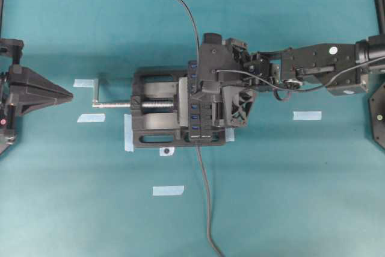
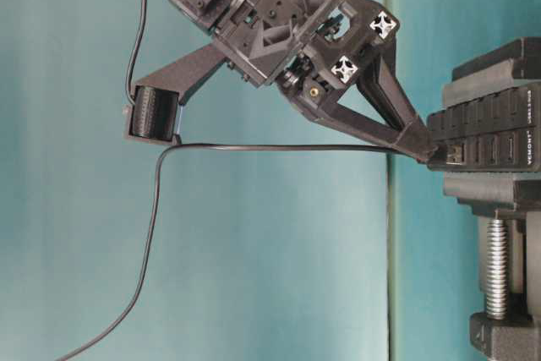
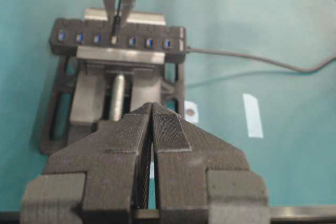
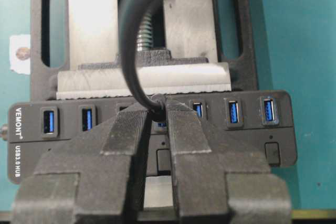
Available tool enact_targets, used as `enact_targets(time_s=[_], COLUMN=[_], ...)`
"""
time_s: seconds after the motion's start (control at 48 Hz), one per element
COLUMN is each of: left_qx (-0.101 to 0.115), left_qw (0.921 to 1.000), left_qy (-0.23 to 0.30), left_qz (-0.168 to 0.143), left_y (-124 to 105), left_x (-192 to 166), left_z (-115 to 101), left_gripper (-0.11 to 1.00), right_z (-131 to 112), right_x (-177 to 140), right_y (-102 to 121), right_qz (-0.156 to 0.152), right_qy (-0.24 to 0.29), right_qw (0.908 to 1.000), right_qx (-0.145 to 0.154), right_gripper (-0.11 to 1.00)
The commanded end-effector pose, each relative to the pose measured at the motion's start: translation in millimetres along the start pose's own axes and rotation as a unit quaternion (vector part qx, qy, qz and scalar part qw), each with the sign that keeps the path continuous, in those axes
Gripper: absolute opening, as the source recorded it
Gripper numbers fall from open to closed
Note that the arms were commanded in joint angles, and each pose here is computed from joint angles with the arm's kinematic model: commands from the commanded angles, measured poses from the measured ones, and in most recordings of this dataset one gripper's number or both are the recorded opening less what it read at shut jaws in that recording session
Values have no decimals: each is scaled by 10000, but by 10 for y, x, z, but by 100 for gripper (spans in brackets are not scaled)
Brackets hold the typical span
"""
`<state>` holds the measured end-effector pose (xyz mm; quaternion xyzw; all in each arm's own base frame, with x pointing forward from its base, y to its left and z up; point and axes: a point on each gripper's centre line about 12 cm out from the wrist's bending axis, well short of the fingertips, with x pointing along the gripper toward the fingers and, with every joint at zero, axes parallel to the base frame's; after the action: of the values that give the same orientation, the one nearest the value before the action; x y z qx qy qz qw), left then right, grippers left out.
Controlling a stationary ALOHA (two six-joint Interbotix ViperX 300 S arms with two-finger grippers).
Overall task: Insert the USB into the center port of the fixed hub
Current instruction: 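Align the plug with the center port using the right gripper, then push the plug into the center port with the right gripper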
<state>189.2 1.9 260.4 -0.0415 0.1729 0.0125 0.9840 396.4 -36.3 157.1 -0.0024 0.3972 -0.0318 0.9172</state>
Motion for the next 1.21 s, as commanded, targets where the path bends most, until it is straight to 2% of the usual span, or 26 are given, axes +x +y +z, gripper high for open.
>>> enact_targets(time_s=[0.0, 0.501, 0.792, 1.189], left_qx=[-10, -8, -18, -18], left_qw=[10000, 10000, 10000, 10000], left_qy=[-46, -69, -62, -92], left_qz=[3, -4, 2, 1], left_y=[-1, -4, -1, 1], left_x=[5, -4, -3, -23], left_z=[42, 47, 41, 32], left_gripper=[0, 0, 0, 0], right_z=[68, 144, 237, 182], right_x=[-49, -81, -107, -49], right_y=[9, -20, -27, -23], right_qz=[7, -15, -23, -8], right_qy=[-77, 32, 71, 177], right_qw=[10000, 10000, 9998, 9997], right_qx=[12, -27, -171, -172], right_gripper=[11, 11, 11, 10])
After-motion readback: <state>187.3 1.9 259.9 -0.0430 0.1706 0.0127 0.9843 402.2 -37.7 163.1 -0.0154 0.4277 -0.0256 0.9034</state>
